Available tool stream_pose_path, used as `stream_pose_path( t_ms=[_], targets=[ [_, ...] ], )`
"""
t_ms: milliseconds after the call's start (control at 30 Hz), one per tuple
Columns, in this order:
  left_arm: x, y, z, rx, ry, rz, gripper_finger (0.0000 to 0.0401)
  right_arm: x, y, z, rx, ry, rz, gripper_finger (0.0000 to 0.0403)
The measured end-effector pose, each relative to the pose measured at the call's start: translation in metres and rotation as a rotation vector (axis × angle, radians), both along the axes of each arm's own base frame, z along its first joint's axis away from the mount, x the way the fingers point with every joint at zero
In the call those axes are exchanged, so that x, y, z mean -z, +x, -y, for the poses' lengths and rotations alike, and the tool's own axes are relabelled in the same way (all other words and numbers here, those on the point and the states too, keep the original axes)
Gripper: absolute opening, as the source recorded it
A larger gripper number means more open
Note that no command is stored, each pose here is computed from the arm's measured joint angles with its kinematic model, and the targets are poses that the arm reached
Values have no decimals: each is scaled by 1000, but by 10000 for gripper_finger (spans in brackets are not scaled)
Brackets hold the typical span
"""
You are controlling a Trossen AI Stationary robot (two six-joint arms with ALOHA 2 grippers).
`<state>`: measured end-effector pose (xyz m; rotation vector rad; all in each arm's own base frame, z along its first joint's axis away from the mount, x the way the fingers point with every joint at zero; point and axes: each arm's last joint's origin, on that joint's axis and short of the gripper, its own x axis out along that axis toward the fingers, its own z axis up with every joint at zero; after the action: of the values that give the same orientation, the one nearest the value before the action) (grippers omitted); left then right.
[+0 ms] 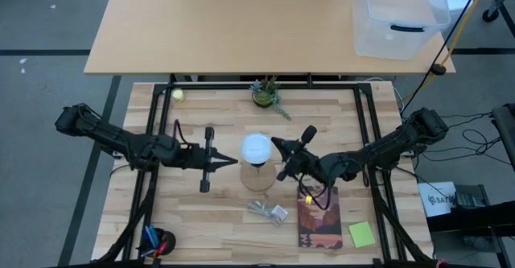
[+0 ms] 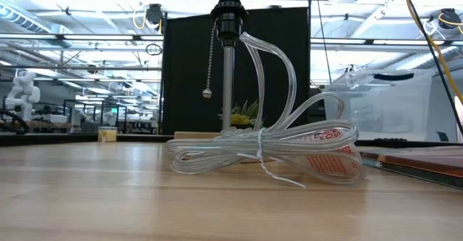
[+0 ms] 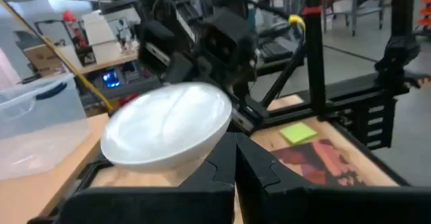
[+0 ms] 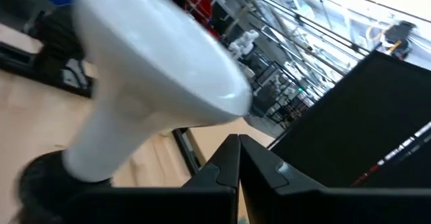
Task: Screw lightbulb
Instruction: Insert the white lightbulb into the silver lamp
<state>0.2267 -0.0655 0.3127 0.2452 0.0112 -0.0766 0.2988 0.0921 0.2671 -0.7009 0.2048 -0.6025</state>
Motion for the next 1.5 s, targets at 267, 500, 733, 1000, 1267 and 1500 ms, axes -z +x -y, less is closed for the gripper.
stream_pose_path(
  t_ms=[267, 500, 733, 1000, 1267, 1500],
  targets=[
    [5, 12, -5, -37, -7, 13, 0, -3, 2, 5, 9, -24, 11, 0],
    [7, 16, -15, -78, -42, 1, 0, -6, 1, 4, -13, -63, 8, 0],
    [8, 16, -16, -82, -43, -6, 0, -6, 0, 0, -33, -63, 4, 0],
    [9, 17, -22, -108, -43, -21, 0, -5, -4, -10, -23, -63, -6, 0],
    [10, 18, -32, -178, -40, -30, 0, -5, -9, -20, -39, -65, -12, 0],
    [14, 20, -46, -262, -59, -57, 0, 0, -10, -32, -139, -83, -39, 0]
  ],
)
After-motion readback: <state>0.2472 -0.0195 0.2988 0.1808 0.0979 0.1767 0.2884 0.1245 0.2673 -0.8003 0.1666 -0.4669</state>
